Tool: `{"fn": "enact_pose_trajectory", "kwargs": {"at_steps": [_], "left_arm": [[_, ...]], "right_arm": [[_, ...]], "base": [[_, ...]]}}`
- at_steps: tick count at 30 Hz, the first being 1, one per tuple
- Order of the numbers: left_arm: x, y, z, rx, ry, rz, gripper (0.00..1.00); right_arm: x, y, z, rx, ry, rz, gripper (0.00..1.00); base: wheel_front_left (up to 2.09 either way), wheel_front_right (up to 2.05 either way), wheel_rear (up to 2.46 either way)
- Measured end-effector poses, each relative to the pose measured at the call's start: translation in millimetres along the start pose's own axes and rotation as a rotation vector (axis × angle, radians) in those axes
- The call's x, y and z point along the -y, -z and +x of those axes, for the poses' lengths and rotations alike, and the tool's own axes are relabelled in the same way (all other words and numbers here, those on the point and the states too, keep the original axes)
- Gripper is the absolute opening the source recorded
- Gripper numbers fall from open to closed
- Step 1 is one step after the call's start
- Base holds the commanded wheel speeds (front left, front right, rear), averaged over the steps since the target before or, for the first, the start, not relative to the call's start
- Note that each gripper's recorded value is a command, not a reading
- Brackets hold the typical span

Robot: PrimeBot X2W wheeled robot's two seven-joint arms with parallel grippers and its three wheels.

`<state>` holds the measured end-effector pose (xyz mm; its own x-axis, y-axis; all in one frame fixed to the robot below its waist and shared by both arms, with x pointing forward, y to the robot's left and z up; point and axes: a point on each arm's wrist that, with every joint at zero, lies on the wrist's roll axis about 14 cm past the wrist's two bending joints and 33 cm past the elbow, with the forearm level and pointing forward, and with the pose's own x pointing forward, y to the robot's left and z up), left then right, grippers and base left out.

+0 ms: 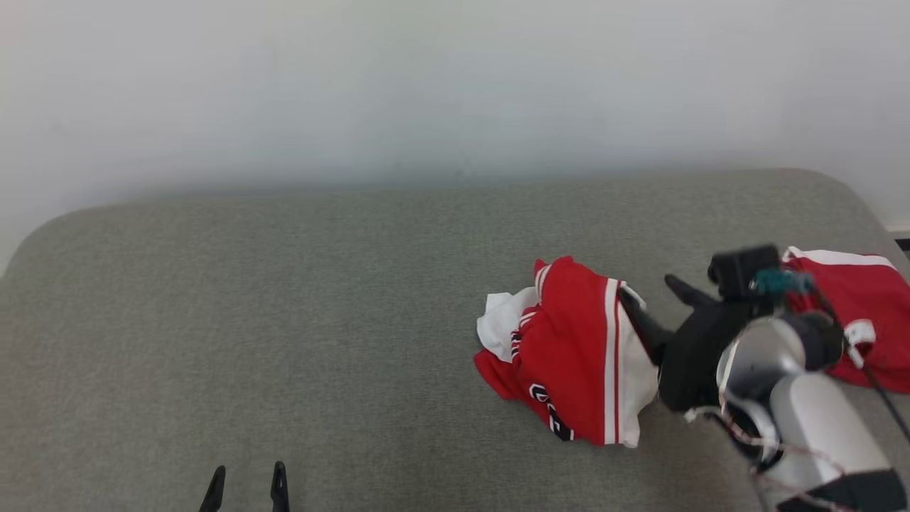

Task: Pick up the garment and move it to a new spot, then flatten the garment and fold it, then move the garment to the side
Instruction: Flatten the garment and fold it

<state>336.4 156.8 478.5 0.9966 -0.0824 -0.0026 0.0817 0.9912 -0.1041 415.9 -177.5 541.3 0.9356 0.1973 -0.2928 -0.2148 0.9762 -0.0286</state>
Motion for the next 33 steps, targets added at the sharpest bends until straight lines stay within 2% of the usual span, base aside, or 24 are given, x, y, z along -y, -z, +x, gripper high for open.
{"fn": "enact_pose_trajectory", "kwargs": {"at_steps": [8, 14, 20, 21, 22, 24, 27, 33], "left_arm": [[-8.4, -3.8, -1.0, 0.013, -0.032, -0.012, 1.00], [-22.1, 0.9, -5.4, -0.004, -0.080, -0.013, 1.00], [-34.4, 8.9, -11.7, -0.033, -0.126, -0.013, 1.00], [-36.3, 9.9, -12.6, -0.037, -0.132, -0.012, 1.00], [-37.7, 10.3, -13.3, -0.038, -0.138, -0.012, 1.00], [-38.7, 9.7, -14.0, -0.036, -0.142, -0.011, 1.00], [-35.6, 6.0, -14.3, -0.023, -0.133, -0.013, 1.00], [-30.8, 3.1, -16.6, -0.011, -0.120, -0.020, 1.00]], "right_arm": [[12.5, -19.1, 41.1, -0.181, -0.023, 0.002, 1.00], [2.1, 8.7, 66.8, -0.389, -0.081, 0.021, 1.00], [-17.8, 37.6, 75.1, -0.559, -0.158, 0.016, 1.00], [-19.2, 41.7, 74.4, -0.581, -0.165, 0.007, 0.77], [-20.1, 45.6, 73.0, -0.603, -0.169, -0.001, 0.49], [-20.0, 53.6, 66.6, -0.647, -0.174, -0.008, 0.02], [-17.5, 60.1, 50.5, -0.704, -0.180, -0.034, 0.00], [-45.7, 18.6, 50.0, -0.508, -0.271, -0.074, 0.00]], "base": [[0.00, 0.00, 0.00], [0.00, 0.00, 0.00], [0.00, 0.00, 0.00], [0.00, 0.00, 0.00], [0.00, 0.00, 0.00], [0.00, 0.00, 0.00], [0.00, 0.00, 0.00], [0.00, 0.00, 0.00]]}}
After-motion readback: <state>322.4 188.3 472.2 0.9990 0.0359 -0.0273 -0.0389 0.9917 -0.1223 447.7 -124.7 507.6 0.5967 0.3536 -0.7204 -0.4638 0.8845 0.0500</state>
